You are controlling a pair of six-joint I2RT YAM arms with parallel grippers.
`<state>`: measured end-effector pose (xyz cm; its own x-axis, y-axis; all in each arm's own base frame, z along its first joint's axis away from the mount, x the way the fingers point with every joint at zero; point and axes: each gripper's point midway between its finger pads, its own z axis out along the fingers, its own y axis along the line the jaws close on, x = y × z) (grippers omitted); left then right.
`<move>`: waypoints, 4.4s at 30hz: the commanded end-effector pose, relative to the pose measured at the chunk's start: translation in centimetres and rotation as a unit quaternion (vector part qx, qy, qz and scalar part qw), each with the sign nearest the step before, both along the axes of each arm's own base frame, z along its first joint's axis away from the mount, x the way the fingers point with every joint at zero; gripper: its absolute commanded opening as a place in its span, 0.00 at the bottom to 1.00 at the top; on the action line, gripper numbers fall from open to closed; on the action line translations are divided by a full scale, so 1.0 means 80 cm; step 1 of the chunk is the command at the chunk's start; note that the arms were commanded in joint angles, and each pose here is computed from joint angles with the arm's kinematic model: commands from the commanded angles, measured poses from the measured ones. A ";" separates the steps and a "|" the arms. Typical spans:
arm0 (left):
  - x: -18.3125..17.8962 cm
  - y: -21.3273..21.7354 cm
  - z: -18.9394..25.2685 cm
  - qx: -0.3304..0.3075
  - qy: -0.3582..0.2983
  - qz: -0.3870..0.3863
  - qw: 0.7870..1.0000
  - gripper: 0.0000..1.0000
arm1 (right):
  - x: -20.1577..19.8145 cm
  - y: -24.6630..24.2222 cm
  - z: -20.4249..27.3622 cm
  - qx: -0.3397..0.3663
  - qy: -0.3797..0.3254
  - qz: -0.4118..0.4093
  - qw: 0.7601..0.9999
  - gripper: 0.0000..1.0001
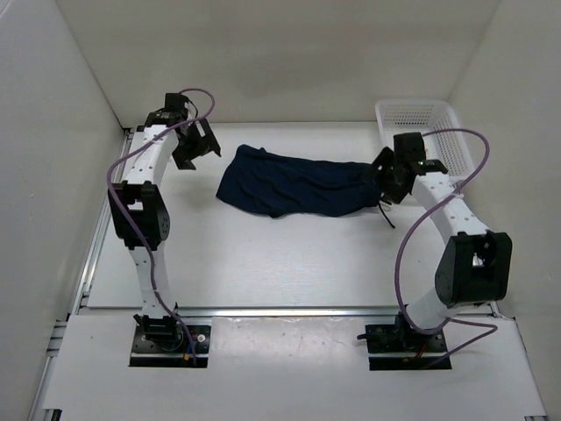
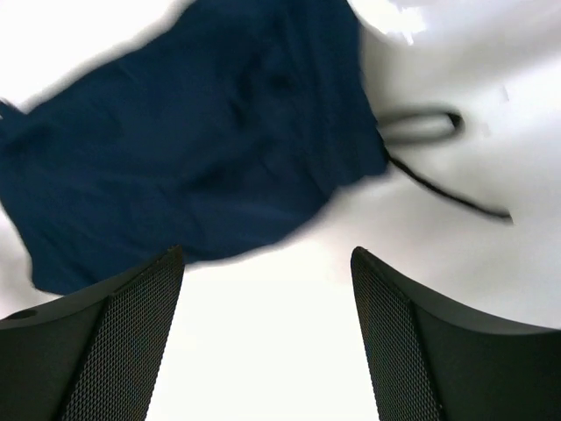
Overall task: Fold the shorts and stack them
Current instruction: Fold the shorts
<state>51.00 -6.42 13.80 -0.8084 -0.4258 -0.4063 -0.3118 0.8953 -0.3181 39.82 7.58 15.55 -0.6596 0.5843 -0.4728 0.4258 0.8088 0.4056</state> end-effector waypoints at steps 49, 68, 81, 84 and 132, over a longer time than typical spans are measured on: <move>-0.182 0.102 -0.073 0.052 0.095 0.105 0.989 0.11 | -0.016 0.176 -0.105 0.139 0.056 0.133 0.980 0.84; -0.195 0.114 -0.091 0.047 0.117 0.096 0.987 0.11 | 0.040 0.156 -0.190 0.056 0.071 -0.014 0.996 0.12; -0.236 0.072 -0.066 -0.019 0.096 0.065 0.993 0.11 | -0.075 0.082 -0.154 -0.075 0.149 0.060 0.984 0.00; -0.266 0.041 -0.063 -0.046 0.098 0.053 0.993 0.11 | -0.137 0.058 -0.166 -0.089 0.181 0.076 0.976 0.00; -0.277 0.001 -0.042 -0.028 0.085 0.005 0.996 0.10 | -0.135 -0.036 -0.080 -0.176 0.102 0.058 0.977 0.00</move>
